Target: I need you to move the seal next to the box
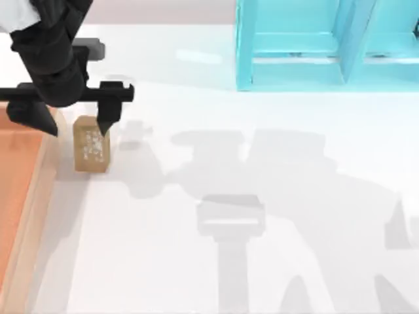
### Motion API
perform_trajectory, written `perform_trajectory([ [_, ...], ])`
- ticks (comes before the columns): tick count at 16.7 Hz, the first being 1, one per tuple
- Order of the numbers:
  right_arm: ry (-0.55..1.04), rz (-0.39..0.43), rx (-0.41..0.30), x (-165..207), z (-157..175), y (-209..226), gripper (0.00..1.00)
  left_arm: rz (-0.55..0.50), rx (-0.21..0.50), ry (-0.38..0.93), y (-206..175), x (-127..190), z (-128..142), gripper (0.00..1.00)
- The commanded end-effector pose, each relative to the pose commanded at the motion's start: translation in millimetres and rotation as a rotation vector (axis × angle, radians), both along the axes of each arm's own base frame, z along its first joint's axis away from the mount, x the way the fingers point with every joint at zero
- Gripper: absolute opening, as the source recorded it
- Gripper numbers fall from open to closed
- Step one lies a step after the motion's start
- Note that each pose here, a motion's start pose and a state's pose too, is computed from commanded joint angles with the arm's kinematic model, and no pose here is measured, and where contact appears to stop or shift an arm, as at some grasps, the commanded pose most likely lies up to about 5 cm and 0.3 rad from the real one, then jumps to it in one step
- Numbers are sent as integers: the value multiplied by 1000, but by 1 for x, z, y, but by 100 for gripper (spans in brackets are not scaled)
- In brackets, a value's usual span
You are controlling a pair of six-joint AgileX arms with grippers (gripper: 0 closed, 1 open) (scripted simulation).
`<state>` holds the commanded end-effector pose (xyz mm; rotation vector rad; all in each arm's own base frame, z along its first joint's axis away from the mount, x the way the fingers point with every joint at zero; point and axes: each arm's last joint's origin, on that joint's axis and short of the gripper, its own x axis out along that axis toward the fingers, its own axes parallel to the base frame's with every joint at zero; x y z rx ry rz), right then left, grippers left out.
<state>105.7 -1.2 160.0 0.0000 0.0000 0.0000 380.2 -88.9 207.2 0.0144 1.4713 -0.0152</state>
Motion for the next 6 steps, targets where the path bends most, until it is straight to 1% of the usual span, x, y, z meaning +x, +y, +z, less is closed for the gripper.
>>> perform_trajectory([
  [1,0,0,0,0,0,0,100,0,0,0,0,0,0,100],
  [6,0,0,0,0,0,0,100,0,0,0,0,0,0,100],
])
